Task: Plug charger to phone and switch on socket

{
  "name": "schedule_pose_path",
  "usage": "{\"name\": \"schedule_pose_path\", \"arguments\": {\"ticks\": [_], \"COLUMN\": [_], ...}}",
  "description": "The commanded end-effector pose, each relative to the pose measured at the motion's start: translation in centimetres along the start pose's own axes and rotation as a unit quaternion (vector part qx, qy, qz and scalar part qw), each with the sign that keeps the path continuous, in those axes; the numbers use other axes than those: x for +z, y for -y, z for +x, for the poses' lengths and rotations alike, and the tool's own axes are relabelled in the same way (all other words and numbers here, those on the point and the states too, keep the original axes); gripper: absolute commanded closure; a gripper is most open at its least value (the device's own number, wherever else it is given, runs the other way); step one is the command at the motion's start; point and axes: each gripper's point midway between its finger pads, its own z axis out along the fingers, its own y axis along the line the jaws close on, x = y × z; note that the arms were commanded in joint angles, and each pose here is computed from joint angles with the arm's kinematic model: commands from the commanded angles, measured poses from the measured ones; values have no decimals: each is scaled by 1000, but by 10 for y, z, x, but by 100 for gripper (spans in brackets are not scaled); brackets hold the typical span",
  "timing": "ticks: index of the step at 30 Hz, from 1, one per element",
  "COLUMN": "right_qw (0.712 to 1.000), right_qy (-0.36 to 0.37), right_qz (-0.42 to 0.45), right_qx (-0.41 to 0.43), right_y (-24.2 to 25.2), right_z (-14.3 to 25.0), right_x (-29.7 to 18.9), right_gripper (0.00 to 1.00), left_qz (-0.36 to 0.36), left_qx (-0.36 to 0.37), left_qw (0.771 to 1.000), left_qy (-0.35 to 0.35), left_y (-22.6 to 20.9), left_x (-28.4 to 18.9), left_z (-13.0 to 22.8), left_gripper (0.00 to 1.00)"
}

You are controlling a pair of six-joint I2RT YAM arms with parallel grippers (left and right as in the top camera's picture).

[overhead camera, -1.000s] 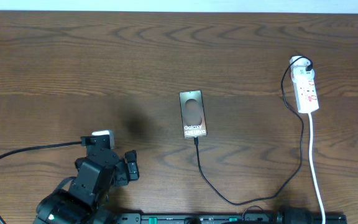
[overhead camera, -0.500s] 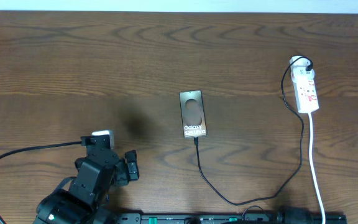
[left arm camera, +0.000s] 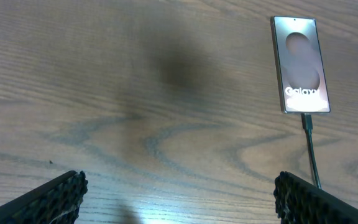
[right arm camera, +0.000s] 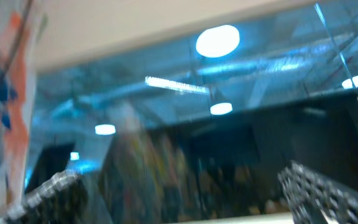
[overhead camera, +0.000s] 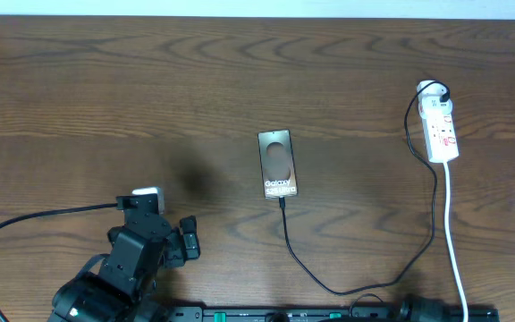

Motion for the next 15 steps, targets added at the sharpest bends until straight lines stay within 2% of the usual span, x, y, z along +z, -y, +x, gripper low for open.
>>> {"name": "schedule_pose_path", "arguments": {"ticks": [1,8,15], "right_qw": [998,989,992], "right_qy": [-5,-57,-46], "right_qz": [42,41,55], "right_qx": [55,129,105], "right_y": [26,35,46], "right_z": [25,49,48], "right_x": [8,5,7], "right_gripper": [1,1,1], "left_qz": [-3,-3,-2], "left_qx": [1,1,0], "left_qw": [1000,1000,1000], "left_qy": [2,2,2], "left_y": [-1,-1,-1], "left_x": [-1,-1,-1], "left_z": [0,0,0], "left_gripper": [2,2,2]}}
